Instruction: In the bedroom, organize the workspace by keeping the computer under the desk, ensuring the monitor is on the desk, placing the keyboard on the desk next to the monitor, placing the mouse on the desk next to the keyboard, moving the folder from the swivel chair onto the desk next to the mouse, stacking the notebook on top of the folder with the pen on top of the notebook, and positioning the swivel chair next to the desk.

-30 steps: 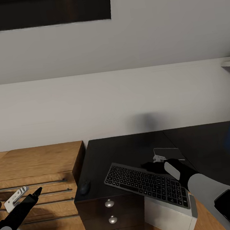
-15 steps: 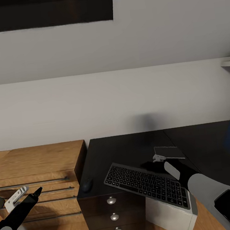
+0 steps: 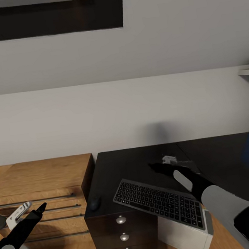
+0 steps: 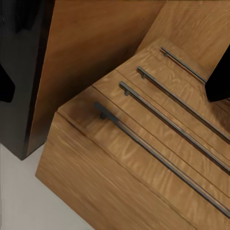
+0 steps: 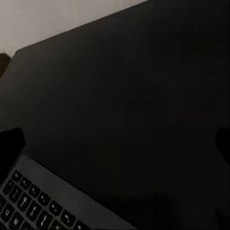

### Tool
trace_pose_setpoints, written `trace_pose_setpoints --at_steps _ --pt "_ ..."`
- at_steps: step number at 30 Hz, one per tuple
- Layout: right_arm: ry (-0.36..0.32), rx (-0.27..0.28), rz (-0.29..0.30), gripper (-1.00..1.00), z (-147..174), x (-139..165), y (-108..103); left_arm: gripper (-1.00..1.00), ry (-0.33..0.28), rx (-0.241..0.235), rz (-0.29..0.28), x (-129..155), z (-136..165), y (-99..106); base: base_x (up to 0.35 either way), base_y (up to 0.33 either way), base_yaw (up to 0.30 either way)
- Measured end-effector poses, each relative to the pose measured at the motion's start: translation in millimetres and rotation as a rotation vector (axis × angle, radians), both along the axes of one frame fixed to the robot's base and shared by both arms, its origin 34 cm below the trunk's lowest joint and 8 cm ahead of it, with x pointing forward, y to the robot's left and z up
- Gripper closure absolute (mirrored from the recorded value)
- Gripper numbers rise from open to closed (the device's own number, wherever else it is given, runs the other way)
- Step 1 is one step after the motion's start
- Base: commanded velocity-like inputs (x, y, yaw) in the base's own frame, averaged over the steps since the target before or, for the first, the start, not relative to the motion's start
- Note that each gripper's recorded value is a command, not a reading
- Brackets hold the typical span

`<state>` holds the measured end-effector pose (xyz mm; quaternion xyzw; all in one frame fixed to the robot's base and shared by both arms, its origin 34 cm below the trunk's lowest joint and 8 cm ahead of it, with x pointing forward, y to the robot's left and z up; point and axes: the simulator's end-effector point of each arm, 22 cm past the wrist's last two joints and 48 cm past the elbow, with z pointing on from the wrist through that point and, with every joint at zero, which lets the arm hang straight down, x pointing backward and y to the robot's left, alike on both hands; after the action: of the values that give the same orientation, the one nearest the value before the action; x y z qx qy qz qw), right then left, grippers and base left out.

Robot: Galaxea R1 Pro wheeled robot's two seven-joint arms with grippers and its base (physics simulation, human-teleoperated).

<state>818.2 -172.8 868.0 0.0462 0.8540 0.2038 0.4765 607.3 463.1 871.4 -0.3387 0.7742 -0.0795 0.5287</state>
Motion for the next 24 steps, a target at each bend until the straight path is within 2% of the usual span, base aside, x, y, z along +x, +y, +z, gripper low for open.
trace_pose_setpoints --at_steps 5,7,8,10,12,16,24 --pt "-0.134 -0.002 -0.015 -1.0 64.3 12.3 13.9 -1.0 -0.001 -0.007 0.0 0.4 6.1 -6.9 0.0 0.0 0.0" --pt "-0.182 -0.026 -0.075 -1.0 80.7 -1.7 10.1 -1.0 0.006 0.012 0.001 -0.3 9.1 -9.6 0.0 0.0 0.0" --pt "-0.185 -0.032 -0.097 -1.0 83.2 -5.7 7.9 -1.0 0.009 0.019 0.002 -0.5 11.0 -10.0 0.0 0.0 0.0" --pt "-0.189 -0.06 -0.187 -1.0 90.2 -19.2 -4.4 -1.0 0.018 0.046 0.005 -1.7 14.9 -13.7 0.0 0.0 0.0" --pt "-0.199 -0.071 -0.246 -1.0 102.1 -28.2 -12.2 -1.0 0.028 0.073 0.009 -3.2 18.7 -17.2 0.0 0.0 0.0" --pt "-0.208 -0.064 -0.268 -1.0 112.8 -40.2 -10.9 -1.0 0.04 0.096 0.012 -4.8 24.4 -19.3 0.0 0.0 0.0" --pt "-0.232 -0.037 -0.264 -1.0 137.8 -48.3 -3.4 -1.0 0.048 0.103 0.015 -6.8 35.4 -18.4 -0.001 0.0 0.0"
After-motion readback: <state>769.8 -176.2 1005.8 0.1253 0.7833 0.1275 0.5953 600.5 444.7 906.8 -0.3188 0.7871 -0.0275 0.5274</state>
